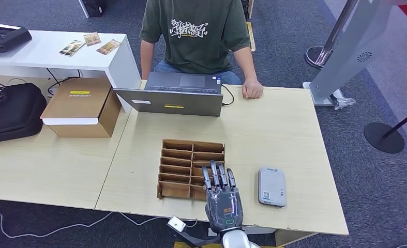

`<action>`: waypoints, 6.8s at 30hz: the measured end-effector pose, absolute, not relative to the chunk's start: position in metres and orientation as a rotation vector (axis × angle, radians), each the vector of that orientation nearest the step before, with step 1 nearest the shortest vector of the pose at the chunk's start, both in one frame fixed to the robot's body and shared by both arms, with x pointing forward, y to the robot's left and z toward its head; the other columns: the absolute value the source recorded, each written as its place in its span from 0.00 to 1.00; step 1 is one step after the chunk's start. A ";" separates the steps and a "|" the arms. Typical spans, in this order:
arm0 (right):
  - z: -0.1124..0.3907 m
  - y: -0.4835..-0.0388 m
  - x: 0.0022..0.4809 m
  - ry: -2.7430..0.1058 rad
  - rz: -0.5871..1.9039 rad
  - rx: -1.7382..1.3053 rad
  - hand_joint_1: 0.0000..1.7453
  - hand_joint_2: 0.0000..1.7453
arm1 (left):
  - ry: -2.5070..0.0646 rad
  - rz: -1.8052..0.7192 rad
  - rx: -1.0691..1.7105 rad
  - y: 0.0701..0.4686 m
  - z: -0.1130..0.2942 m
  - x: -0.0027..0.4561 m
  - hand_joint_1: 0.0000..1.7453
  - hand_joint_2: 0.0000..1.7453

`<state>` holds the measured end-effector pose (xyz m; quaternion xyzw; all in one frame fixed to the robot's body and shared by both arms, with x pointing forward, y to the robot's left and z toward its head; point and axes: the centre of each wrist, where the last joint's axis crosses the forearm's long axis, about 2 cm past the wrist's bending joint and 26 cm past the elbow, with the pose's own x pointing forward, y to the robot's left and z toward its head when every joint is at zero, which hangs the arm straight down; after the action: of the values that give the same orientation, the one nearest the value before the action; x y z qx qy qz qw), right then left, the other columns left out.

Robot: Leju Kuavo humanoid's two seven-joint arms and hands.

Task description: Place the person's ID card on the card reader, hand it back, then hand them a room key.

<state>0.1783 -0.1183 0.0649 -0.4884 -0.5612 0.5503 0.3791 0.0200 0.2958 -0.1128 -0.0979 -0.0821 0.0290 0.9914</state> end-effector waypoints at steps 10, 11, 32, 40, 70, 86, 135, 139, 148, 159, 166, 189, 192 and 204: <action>0.056 -0.122 0.176 -1.421 1.446 -1.252 0.00 1.00 | -0.164 0.058 -0.197 0.297 -0.113 0.019 0.00 0.00; 0.056 -0.122 0.176 -1.423 1.442 -1.252 0.00 1.00 | -0.164 0.058 -0.197 0.298 -0.113 0.019 0.00 0.00; 0.080 -0.137 0.198 -1.415 1.321 -1.317 0.00 1.00 | -0.163 0.059 -0.190 0.300 -0.113 0.019 0.00 0.00; 0.085 -0.136 0.198 -1.436 1.302 -1.317 0.00 1.00 | -0.164 0.059 -0.190 0.300 -0.113 0.019 0.00 0.00; 0.068 -0.136 0.175 -1.318 1.455 -1.208 0.00 1.00 | -0.161 0.059 -0.188 0.301 -0.113 0.019 0.00 0.00; 0.069 -0.135 0.182 -1.362 1.419 -1.217 0.00 1.00 | -0.162 0.066 -0.186 0.300 -0.113 0.019 0.00 0.00; 0.071 -0.128 0.198 -1.363 1.417 -1.251 0.00 1.00 | -0.157 0.066 -0.181 0.305 -0.113 0.020 0.00 0.00; 0.071 -0.128 0.198 -1.373 1.425 -1.245 0.00 1.00 | -0.151 0.066 -0.181 0.305 -0.113 0.020 0.00 0.00; 0.069 -0.129 0.195 -1.370 1.455 -1.225 0.00 1.00 | -0.150 0.066 -0.180 0.305 -0.113 0.020 0.00 0.00; 0.064 -0.134 0.191 -1.335 1.496 -1.176 0.00 1.00 | -0.149 0.066 -0.180 0.305 -0.113 0.020 0.00 0.00; 0.064 -0.134 0.191 -1.332 1.490 -1.178 0.00 1.00 | -0.149 0.066 -0.180 0.305 -0.113 0.020 0.00 0.00; 0.064 -0.135 0.192 -1.330 1.476 -1.180 0.00 1.00 | -0.150 0.066 -0.180 0.305 -0.113 0.020 0.00 0.00; 0.065 -0.135 0.192 -1.331 1.469 -1.184 0.00 1.00 | -0.150 0.066 -0.180 0.306 -0.113 0.020 0.00 0.00; 0.065 -0.135 0.192 -1.343 1.471 -1.179 0.75 1.00 | -0.149 0.066 -0.177 0.306 -0.113 0.020 0.00 0.00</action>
<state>0.1916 -0.1353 0.0653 -0.4663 -0.5312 0.5821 0.4020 0.0197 0.3056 -0.1126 -0.0881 -0.0745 0.0328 0.9928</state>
